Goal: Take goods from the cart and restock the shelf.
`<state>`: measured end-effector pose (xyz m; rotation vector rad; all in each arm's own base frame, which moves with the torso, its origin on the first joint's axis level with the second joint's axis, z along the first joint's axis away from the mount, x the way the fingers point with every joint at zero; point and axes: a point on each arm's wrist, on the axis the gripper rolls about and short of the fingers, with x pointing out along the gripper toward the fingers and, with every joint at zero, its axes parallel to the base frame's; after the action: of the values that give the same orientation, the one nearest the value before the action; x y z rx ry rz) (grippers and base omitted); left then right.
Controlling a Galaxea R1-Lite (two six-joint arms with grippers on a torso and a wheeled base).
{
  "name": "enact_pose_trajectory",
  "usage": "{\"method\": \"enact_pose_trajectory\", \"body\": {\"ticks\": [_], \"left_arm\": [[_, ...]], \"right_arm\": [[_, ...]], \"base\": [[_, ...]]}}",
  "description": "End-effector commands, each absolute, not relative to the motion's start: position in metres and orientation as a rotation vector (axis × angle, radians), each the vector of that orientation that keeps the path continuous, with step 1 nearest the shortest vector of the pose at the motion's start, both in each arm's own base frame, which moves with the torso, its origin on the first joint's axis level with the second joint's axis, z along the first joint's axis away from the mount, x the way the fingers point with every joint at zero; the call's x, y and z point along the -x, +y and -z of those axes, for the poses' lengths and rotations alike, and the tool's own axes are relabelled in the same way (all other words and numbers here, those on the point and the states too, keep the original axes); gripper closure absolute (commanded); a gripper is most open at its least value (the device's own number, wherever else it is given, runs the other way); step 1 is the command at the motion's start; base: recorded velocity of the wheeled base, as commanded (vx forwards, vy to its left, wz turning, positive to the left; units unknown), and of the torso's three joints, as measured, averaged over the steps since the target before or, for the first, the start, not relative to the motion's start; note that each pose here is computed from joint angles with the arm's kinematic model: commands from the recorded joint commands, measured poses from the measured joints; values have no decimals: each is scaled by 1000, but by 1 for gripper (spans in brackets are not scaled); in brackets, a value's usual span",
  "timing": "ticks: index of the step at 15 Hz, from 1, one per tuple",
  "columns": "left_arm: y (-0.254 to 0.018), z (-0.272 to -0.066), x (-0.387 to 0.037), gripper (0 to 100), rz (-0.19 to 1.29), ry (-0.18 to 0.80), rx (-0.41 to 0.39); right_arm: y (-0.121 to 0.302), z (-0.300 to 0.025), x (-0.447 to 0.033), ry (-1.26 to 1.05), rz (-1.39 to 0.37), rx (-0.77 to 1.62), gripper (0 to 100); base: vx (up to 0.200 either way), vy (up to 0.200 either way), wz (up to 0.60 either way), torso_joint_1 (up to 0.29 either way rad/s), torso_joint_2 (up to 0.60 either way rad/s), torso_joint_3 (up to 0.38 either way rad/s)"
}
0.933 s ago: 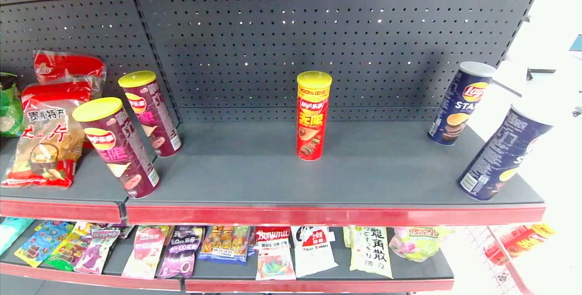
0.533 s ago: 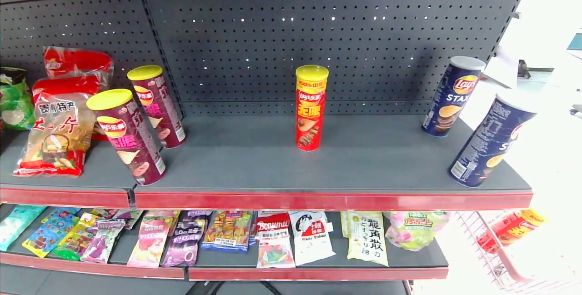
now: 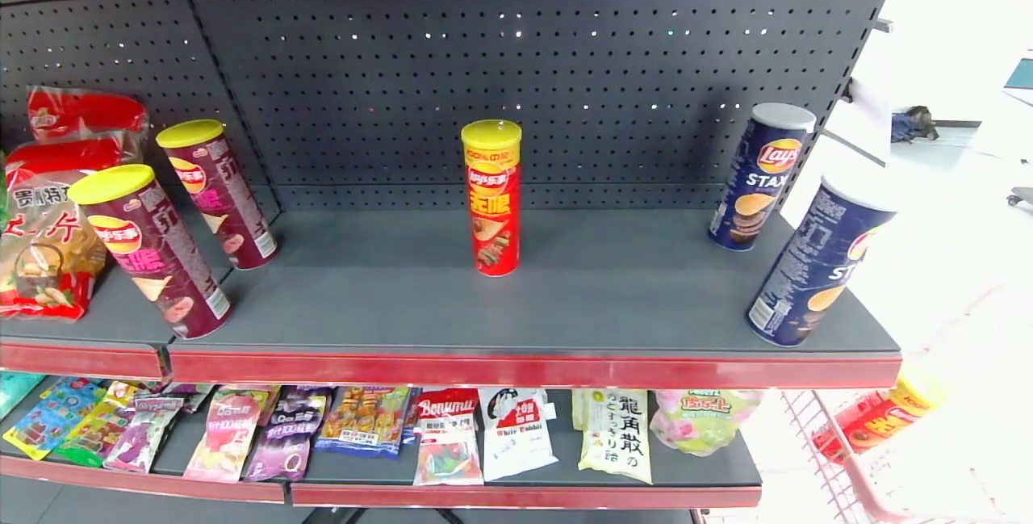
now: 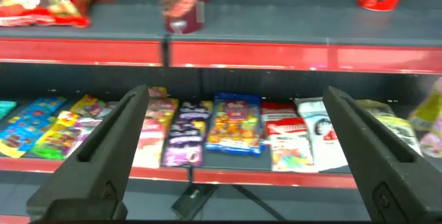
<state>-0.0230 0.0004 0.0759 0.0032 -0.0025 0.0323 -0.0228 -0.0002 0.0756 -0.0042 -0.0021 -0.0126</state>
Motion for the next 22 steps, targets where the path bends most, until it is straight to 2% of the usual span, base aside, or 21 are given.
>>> {"method": "enact_pose_trajectory", "body": {"ticks": [1,9,12,19,22], "left_arm": [[0,-76,23,0,-34,-3,-3],[0,-76,23,0,-34,-3,-3],[0,-76,23,0,-35,-2,-2],[0,-76,23,0,-35,-2,-2],[0,-75,23,0,-35,0,-2]], "right_arm": [[0,-76,23,-2,12,5,0],[0,-76,23,-2,12,5,0],[0,-76,23,-2,12,5,0],[0,-76,23,-2,12,5,0],[0,-76,23,-2,12,5,0]], "base": [[0,-200,0,2,7,-2],[0,-200,0,2,2,5],[0,0,0,0,0,0],[0,0,-600,2,4,2],[0,0,0,0,0,0]]}}
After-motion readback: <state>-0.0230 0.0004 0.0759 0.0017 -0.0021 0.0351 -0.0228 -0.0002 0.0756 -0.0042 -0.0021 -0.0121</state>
